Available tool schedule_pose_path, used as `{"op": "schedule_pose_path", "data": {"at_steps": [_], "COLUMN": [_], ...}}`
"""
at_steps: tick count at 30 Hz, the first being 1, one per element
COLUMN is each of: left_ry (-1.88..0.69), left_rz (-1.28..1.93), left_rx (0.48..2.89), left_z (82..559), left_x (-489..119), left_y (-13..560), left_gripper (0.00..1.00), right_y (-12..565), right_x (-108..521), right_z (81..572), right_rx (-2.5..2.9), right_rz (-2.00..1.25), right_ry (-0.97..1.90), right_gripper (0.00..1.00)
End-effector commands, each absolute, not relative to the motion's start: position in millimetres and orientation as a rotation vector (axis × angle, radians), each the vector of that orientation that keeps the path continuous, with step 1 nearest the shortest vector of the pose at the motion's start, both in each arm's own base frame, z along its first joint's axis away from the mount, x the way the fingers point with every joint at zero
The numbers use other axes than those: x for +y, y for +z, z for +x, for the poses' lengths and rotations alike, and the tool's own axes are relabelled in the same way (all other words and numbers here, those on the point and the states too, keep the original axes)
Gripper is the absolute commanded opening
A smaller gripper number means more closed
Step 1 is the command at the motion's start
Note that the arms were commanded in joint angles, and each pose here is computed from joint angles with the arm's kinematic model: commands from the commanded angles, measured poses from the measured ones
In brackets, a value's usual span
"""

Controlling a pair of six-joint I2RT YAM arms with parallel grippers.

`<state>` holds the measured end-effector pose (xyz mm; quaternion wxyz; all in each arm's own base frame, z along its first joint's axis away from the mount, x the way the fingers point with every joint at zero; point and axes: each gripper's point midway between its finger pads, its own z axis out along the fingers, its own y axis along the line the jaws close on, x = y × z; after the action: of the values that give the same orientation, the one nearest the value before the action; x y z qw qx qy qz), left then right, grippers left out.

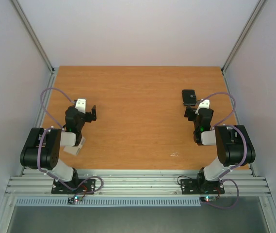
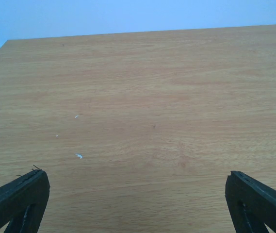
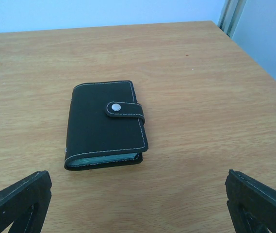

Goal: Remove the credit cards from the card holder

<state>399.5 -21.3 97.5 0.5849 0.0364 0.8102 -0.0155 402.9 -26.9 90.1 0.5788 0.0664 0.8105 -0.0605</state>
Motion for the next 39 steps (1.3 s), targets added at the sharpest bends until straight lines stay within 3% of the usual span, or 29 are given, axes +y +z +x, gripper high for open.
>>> {"op": "schedule_pose_path", "data": {"at_steps": [1, 12, 17, 21, 29, 34, 39], "left_ry": [-0.018, -0.061, -0.148, -0.376, -0.737, -0.884, -0.906], "left_rz": [0.08, 0.135, 0.237, 0.237, 0.28, 0.228, 0.289], "left_rx": [1.807, 1.769, 1.698, 1.662, 1.728, 1.925, 2.12], "left_z": [403, 395, 375, 367, 350, 347, 339], "left_x": [-19, -29, -49, -74, -113, -124, -129], "left_y": [116, 131, 194, 255, 311, 282, 237], "left_gripper": [0.99, 0.99, 0.99, 0.99, 0.99, 0.99, 0.99], "right_y": [97, 114, 182, 221, 189, 170, 128], "right_x": [-30, -29, -39, -37, -42, -48, -31], "right_z": [403, 400, 397, 402, 413, 428, 454], "right_rx": [1.87, 1.867, 1.903, 2.095, 2.587, 2.701, 2.789], "right_rz": [0.182, 0.18, 0.219, 0.215, 0.291, 0.306, 0.216], "right_ry": [-0.149, -0.144, -0.127, -0.112, -0.168, -0.303, -0.22], "right_gripper": [0.99, 0.99, 0.98, 0.99, 0.98, 0.98, 0.99]}}
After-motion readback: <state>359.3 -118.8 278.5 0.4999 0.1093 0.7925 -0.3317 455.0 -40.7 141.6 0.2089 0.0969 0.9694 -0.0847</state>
